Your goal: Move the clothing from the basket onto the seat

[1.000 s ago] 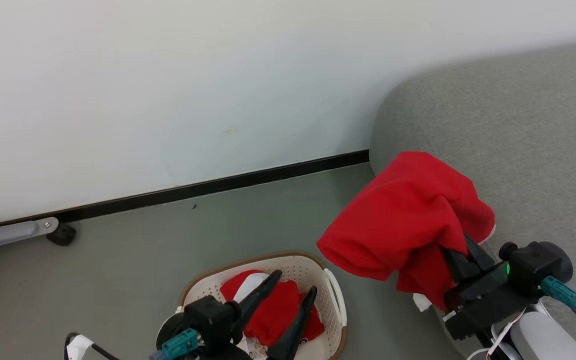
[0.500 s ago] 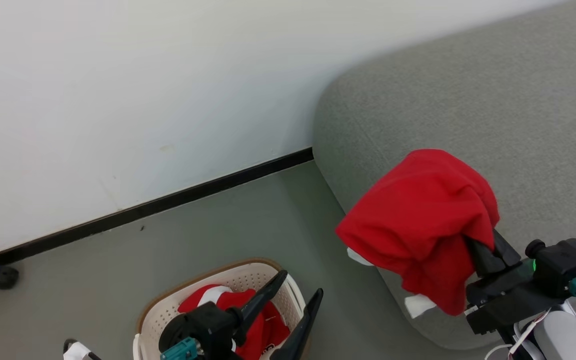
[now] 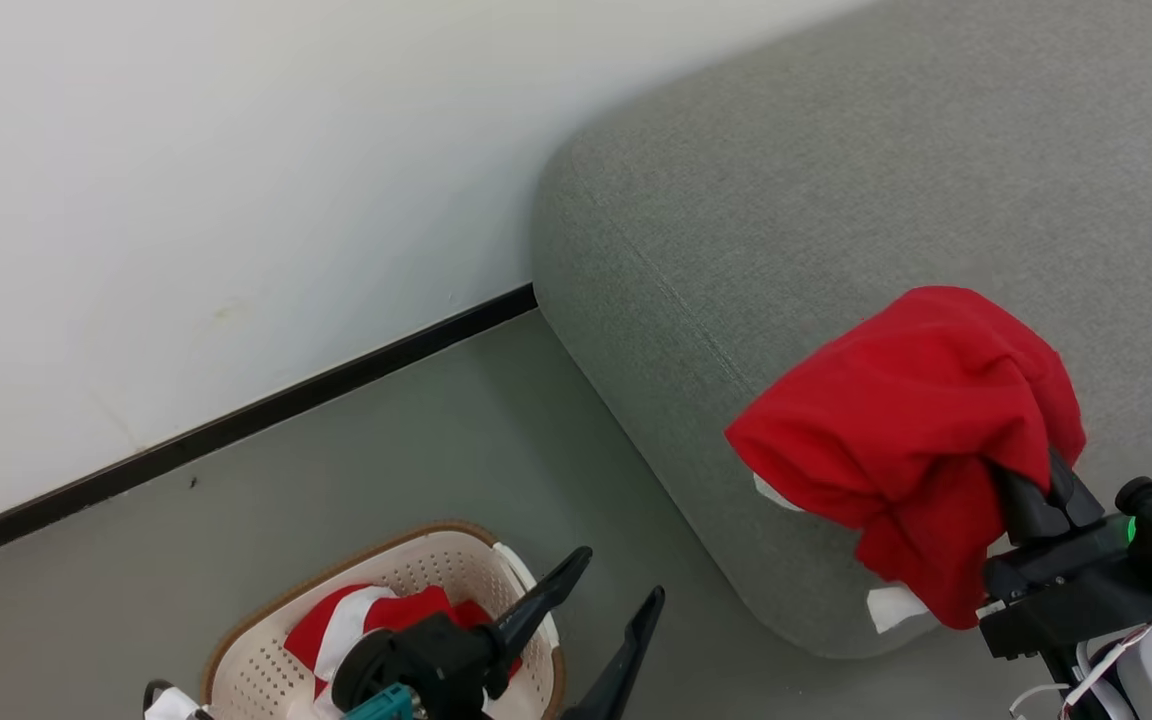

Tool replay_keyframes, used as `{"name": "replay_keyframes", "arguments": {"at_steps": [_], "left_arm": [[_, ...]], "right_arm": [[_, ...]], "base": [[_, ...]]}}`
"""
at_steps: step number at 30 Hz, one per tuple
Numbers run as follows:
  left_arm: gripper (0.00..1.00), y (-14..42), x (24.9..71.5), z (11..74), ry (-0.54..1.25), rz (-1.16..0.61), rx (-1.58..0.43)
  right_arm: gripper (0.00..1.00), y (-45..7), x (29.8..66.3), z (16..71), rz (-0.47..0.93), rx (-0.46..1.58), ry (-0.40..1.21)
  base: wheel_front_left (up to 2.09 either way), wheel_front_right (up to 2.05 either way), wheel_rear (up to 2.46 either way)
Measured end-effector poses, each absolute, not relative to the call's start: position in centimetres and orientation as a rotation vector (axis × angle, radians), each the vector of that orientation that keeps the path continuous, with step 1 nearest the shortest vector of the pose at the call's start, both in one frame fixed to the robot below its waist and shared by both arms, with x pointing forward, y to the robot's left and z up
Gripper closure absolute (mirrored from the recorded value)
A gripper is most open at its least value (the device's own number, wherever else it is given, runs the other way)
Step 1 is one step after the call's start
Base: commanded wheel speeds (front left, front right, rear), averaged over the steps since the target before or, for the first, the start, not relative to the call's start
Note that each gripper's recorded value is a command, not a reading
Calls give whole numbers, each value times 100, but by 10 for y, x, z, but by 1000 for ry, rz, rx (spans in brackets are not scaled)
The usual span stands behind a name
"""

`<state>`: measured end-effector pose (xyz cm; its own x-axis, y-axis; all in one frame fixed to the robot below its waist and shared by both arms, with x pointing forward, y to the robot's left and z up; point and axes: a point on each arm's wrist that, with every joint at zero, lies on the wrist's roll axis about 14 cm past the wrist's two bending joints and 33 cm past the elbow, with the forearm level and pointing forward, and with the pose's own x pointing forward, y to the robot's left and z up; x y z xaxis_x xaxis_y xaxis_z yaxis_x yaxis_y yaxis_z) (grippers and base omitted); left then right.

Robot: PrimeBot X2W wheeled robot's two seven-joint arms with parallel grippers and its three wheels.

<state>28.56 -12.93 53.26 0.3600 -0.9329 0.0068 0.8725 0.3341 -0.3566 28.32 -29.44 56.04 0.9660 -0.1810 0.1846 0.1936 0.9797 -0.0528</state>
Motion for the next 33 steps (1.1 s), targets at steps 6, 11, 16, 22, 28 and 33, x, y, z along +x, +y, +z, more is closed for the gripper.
{"name": "replay_keyframes", "arguments": {"at_steps": [6,11,16,22,28,33], "left_arm": [[0,-136,286,532,221,-1210,-333],[0,-137,288,533,215,-1212,-337],[0,-137,288,533,216,-1217,-340],[0,-137,288,531,225,-1219,-346],[0,-136,288,525,254,-1226,-345],[0,-131,295,519,269,-1223,-328]], "right_arm": [[100,-304,276,558,-233,-74,-168],[100,-304,274,557,-239,-70,-166],[100,-307,274,561,-253,-75,-178],[100,-314,276,562,-270,-68,-179],[100,-330,288,568,-299,-49,-192],[100,-340,309,583,-304,-56,-224]], "base": [[0,0,0],[0,0,0],[0,0,0],[0,0,0],[0,0,0],[0,0,0]]}}
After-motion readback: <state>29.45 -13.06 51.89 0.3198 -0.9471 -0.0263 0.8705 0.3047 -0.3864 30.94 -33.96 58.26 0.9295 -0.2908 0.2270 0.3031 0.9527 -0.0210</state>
